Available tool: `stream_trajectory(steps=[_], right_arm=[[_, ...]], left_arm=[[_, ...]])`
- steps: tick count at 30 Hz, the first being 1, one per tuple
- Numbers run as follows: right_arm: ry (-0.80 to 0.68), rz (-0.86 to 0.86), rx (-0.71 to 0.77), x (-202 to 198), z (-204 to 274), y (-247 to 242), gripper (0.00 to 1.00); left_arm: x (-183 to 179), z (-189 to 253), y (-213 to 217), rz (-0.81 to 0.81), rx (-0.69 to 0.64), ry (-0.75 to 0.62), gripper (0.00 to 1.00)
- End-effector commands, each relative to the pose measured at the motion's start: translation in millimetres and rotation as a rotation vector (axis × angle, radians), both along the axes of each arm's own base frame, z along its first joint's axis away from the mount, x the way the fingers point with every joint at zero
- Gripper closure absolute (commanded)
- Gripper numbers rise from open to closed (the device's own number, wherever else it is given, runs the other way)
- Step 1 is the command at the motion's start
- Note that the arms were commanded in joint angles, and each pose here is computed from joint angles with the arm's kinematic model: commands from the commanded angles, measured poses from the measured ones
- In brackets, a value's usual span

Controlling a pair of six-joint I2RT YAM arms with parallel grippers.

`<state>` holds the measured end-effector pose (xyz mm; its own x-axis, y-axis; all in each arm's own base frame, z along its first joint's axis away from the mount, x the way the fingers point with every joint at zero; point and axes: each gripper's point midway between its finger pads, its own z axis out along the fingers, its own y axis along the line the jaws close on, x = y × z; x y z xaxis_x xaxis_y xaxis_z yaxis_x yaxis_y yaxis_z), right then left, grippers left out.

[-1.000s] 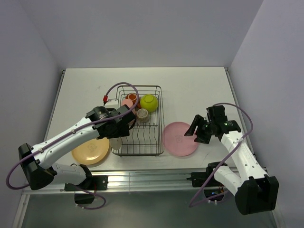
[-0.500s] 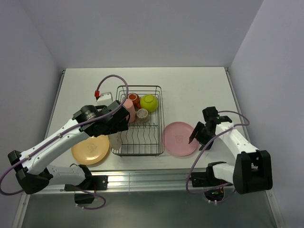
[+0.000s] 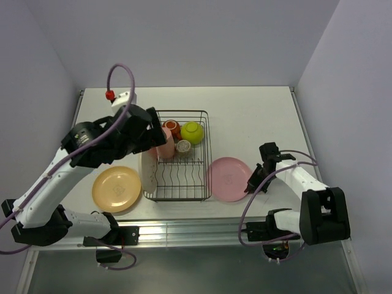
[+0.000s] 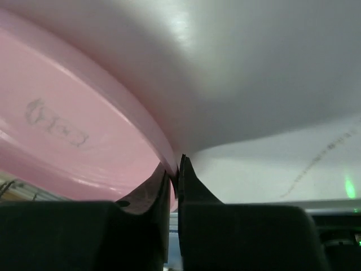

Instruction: Load the mixed dishes into the dish rack

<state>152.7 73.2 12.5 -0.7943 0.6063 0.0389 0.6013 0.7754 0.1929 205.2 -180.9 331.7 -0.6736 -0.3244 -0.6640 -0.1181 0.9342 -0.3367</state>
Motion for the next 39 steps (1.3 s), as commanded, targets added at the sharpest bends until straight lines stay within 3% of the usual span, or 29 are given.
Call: stream_trajectory(steps=[1, 6, 10, 16, 21, 26, 39], right_arm=[[-0.066, -0.035, -0.068, 12, -2, -10, 1.00], [-0.171, -0.040, -0.127, 29, 30, -21, 1.00], [-0.443, -0.079, -0.201, 68, 119, -39, 1.00], [-0.612, -0.114, -0.278, 79, 206, -59, 1.00], [-0.722, 0.045, -0.082, 81, 242, -19, 1.00], [-0.711, 0.193, 0.142, 69, 253, 23, 1.00], [-0.750, 0.325, 0.558, 49, 292, 85, 1.00]], left_arm=[[-1, 43, -10, -0.070, -0.079, -0.065, 0.01], [-2, 85, -54, -0.249, -0.229, -0.123, 0.01], [-7, 93, -86, -0.372, -0.326, -0.137, 0.01], [-5, 83, -114, -0.455, -0.402, -0.128, 0.01], [-10, 86, -132, -0.557, -0.460, -0.137, 0.01], [-5, 82, -136, -0.586, -0.430, -0.158, 0.01], [10, 43, -147, -0.596, -0.315, -0.079, 0.01]])
